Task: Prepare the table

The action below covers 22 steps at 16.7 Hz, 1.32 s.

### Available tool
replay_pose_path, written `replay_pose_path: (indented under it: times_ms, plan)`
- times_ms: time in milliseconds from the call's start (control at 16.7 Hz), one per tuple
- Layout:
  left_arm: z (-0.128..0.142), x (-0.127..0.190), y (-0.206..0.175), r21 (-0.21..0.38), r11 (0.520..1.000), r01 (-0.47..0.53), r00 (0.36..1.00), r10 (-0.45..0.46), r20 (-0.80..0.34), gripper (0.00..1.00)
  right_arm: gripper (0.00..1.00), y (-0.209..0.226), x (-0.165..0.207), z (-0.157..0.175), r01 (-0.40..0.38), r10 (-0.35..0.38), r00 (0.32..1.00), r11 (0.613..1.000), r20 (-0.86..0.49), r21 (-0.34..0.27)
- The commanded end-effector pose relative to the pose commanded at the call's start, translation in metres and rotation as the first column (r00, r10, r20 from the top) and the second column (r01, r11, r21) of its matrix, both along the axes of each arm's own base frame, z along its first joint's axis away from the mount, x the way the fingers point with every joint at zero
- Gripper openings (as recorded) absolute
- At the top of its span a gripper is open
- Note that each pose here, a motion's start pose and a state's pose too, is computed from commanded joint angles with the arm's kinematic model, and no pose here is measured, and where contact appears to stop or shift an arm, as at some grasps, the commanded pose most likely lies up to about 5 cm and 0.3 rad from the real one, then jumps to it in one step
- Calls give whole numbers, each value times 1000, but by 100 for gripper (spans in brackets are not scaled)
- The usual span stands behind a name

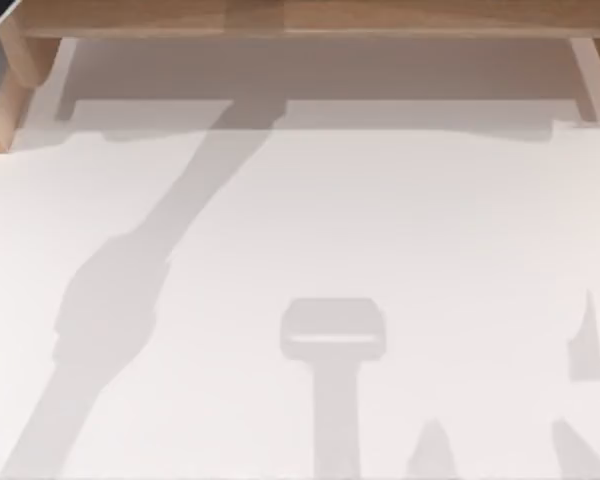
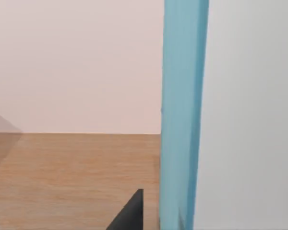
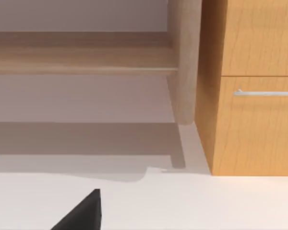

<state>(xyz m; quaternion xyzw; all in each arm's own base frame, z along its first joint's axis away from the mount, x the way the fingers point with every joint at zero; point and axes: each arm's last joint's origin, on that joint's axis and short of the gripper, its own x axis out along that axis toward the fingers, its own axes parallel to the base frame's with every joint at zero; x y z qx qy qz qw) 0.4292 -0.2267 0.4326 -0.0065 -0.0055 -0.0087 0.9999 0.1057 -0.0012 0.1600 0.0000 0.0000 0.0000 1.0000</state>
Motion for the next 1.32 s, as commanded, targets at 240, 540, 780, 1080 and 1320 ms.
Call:
replay_pose_path:
  times_ms: [240,540,780,1080,1320]
  plan:
    - [0,0,0,0,1000,0,1000,0,0,25,100,0,0,0,0,0,1000,1000,0,0]
    - [0,0,0,0,1000,0,1000,0,0,0,100,0,0,0,0,0,1000,1000,0,0]
    - [0,0,0,0,1000,0,1000,0,0,0,100,0,0,0,0,0,1000,1000,0,0]
    - [3,-6,-2,0,1000,2,1000,-2,3,0,100,0,0,0,0,0,1000,1000,0,0]
    - [11,-30,1,2,1000,2,1000,-2,-2,0,100,0,0,0,0,0,1000,1000,0,0]
